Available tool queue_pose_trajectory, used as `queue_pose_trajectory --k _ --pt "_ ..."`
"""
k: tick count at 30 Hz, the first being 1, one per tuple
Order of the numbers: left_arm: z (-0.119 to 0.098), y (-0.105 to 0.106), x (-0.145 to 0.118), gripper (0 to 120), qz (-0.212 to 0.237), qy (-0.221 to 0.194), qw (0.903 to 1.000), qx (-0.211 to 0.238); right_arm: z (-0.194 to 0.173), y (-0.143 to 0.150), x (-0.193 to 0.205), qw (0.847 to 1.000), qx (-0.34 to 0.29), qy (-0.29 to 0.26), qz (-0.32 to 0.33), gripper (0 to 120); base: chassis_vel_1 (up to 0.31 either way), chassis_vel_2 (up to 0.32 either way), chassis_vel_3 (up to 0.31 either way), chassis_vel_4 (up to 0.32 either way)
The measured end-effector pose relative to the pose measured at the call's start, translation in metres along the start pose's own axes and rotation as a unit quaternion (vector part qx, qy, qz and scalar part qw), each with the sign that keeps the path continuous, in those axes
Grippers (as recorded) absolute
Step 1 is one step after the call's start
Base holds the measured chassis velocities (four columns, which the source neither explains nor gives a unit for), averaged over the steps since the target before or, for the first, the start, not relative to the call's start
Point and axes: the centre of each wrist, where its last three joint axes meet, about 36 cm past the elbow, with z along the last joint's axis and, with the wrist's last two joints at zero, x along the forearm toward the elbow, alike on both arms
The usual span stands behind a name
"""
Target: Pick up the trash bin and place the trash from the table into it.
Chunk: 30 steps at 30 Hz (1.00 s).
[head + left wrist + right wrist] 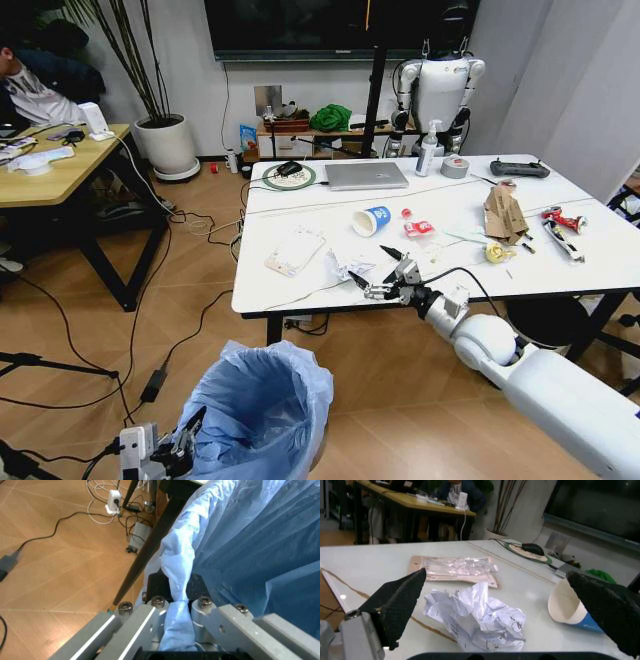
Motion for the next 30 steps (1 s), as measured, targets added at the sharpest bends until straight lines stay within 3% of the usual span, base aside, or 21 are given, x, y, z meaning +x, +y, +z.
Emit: queue_pose_trajectory --k 3,9,30 --pt "-0.001 0.0 -0.001 0 0.001 -0.002 1.0 0.001 -0.001 -0.016 -0.008 0.999 0.045 0.006 -0.022 100 0.0 0.0 0.0 0.0" --pt "-0.004 0.001 0.001 0 0.0 -0.005 1.0 0.002 0.015 -0.026 -0.013 0.996 0.077 0.016 -0.05 100 0.0 0.0 0.0 0.0" --pt "-0.004 0.002 0.001 0 -0.004 -0.007 1.0 0.004 0.039 -0.032 -0.038 0.995 0.077 0.017 -0.065 100 0.0 0.0 0.0 0.0"
